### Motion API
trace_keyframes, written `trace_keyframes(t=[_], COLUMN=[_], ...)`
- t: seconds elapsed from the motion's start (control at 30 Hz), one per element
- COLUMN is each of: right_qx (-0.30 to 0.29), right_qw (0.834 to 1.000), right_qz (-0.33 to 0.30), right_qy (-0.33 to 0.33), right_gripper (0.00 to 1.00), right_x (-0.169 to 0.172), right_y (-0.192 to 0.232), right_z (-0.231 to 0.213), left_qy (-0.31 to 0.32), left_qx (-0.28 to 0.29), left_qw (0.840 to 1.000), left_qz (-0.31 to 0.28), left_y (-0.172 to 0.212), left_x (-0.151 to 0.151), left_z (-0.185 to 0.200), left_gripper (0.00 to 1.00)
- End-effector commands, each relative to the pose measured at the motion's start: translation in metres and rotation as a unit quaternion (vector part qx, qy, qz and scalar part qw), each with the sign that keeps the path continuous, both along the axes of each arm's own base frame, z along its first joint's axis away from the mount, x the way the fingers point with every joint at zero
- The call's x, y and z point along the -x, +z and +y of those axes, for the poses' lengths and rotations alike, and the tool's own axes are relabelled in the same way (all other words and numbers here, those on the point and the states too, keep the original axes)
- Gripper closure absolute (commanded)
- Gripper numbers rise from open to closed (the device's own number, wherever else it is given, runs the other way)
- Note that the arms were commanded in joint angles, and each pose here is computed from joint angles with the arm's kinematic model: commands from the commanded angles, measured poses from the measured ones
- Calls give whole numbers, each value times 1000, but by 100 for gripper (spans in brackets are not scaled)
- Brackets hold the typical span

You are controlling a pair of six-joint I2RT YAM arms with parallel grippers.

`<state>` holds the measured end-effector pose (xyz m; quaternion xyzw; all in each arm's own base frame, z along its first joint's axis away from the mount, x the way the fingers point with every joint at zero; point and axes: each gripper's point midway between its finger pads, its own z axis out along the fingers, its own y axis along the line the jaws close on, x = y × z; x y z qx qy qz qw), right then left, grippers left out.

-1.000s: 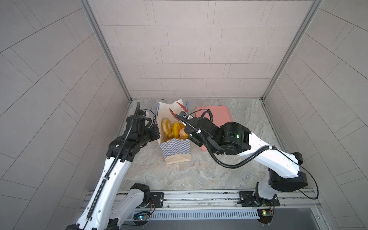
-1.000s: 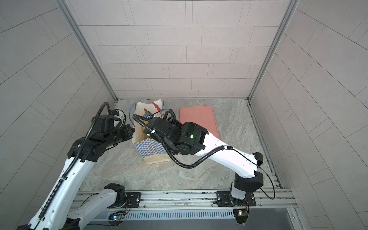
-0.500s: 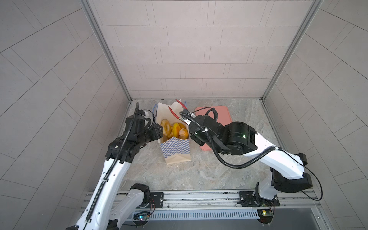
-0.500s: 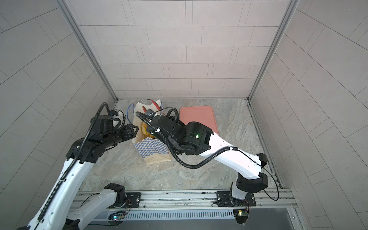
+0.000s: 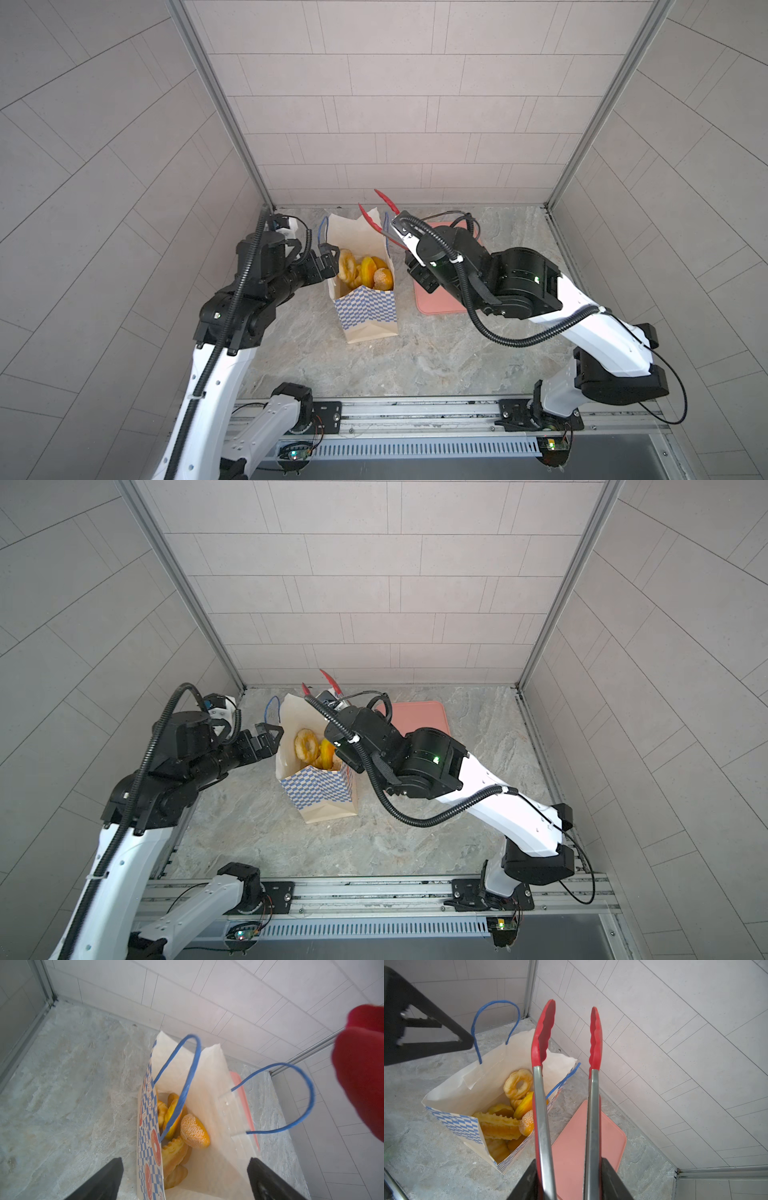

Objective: Place the fake bread into the paper bag
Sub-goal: 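Withdraw the right tongs from the bag while the left gripper releases the bag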

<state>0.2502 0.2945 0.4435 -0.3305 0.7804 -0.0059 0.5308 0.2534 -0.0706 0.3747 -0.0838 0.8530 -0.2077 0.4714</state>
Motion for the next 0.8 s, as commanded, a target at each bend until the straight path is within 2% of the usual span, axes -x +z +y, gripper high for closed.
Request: trace_keyframes(t=[0.0,0.17,0.3,0.53,0.63,0.77], right_qx=[-62,-120,-154,-204,-217,-199], right_qw=[997,988,973,937,919,910], right_qz=[-31,-25,-17,36,52,71], right_qy=[-35,-97,-170,-281,-324,-356], right_gripper=[57,57,57,58,58,58], right_x=[-12,-43,-74,-125,-145,-169], right_y=[35,35,20,-41,-69,-107], right_z=[-37,-90,-141,-222,-251,-272], left_qy=[9,46,81,132,165,195], left_qx=[-27,-69,-75,-31,4,41], left_qw=[999,995,990,985,980,975], left_qz=[-29,-56,-83,-110,-108,-95], left_y=[24,50,70,84,75,48], left_x=[0,-21,-42,-73,-87,-104], left_z=[8,22,32,55,77,103], left_gripper=[0,0,0,0,0,0])
